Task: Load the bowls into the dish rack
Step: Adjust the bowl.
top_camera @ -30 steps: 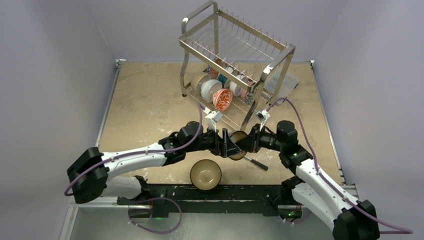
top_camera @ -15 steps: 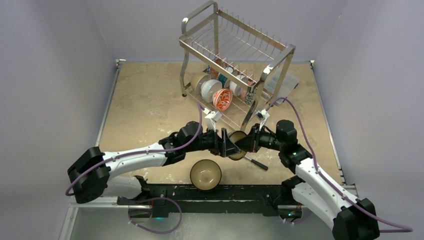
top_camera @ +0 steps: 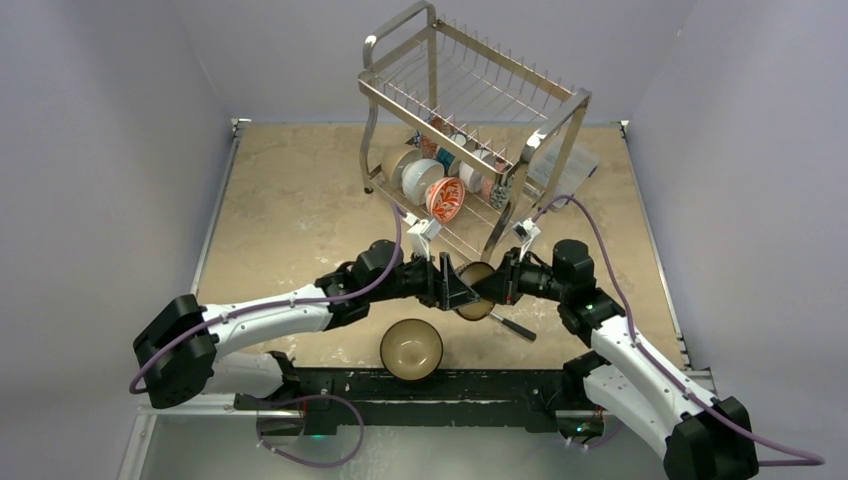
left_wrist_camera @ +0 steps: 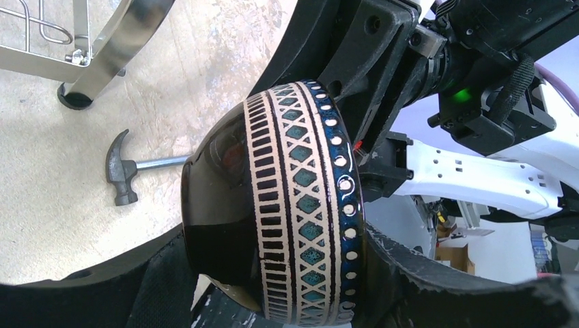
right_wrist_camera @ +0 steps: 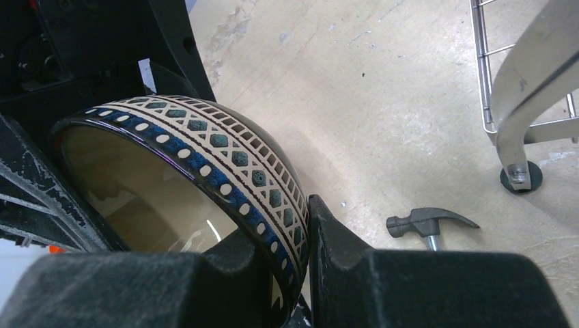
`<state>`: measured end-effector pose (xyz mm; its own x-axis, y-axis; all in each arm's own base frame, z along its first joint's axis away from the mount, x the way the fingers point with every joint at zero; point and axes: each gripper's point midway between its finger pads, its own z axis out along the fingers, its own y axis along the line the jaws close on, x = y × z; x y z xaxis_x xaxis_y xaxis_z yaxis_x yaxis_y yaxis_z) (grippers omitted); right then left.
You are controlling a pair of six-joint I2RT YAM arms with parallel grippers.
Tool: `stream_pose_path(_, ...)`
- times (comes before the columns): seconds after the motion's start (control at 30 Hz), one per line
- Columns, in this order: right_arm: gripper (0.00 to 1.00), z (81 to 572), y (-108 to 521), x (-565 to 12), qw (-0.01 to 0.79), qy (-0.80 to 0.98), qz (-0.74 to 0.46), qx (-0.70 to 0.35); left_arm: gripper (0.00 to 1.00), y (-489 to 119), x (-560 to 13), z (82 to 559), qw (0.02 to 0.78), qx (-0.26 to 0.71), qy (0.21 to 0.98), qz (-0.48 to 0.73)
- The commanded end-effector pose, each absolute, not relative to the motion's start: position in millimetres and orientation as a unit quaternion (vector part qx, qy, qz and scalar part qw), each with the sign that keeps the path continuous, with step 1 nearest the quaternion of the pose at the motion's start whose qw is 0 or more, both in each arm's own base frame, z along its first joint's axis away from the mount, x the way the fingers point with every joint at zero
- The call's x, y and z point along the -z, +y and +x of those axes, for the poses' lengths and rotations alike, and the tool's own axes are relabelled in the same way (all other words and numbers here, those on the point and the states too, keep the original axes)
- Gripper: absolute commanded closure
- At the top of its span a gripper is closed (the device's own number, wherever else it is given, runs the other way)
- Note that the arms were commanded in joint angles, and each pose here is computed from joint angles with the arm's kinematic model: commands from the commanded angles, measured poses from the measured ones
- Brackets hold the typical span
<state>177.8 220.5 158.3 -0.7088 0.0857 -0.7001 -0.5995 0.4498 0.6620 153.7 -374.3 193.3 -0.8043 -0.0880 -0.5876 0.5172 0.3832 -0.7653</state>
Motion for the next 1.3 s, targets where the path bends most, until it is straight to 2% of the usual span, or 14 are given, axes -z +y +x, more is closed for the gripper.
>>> stream_pose_path(0.0, 0.98, 184, 229, -204, 0.393, 0.731, -0.202, -0.52, 0.36, -389, -223, 154, 0.292, 0.575, 0.749, 0.152)
stream_pose_path(0.07, 0.96, 184, 229, -203, 0.392, 0.731, -0.203, -0.521, 0.37, -390, -224, 156, 0.296, 0.575, 0.748, 0.153)
stream_pose_path(0.13, 0.95, 184, 229, -202, 0.39, 0.732, -0.203, -0.521, 0.46, -391, -226, 157, 0.301, 0.576, 0.745, 0.152)
stream_pose_path(0.2, 0.87, 185, 229, -200, 0.389, 0.734, -0.201, -0.519, 0.66, -390, -227, 159, 0.304, 0.573, 0.747, 0.146)
stream_pose_path(0.3, 0.76, 187, 228, -201, 0.394, 0.735, -0.197, -0.515, 0.82, -387, -224, 161, 0.307, 0.566, 0.752, 0.143)
stream_pose_path(0.37, 0.64, 188, 227, -202, 0.398, 0.735, -0.194, -0.513, 1.0, -384, -219, 163, 0.309, 0.558, 0.758, 0.134)
stream_pose_path(0.47, 0.5, 191, 225, -203, 0.405, 0.738, -0.187, -0.506, 1.0, -379, -217, 167, 0.311, 0.557, 0.761, 0.119)
stream_pose_path(0.67, 0.33, 197, 221, -203, 0.415, 0.748, -0.174, -0.488, 1.0, -363, -211, 184, 0.328, 0.539, 0.771, 0.081)
stream_pose_path(0.93, 0.33, 208, 213, -192, 0.418, 0.773, -0.156, -0.451, 1.0, -353, -209, 200, 0.338, 0.532, 0.774, 0.056)
stream_pose_path(1.27, 0.23, 223, 183, -201, 0.456, 0.804, -0.086, -0.372, 1.0, -342, -208, 248, 0.386, 0.489, 0.782, 0.017)
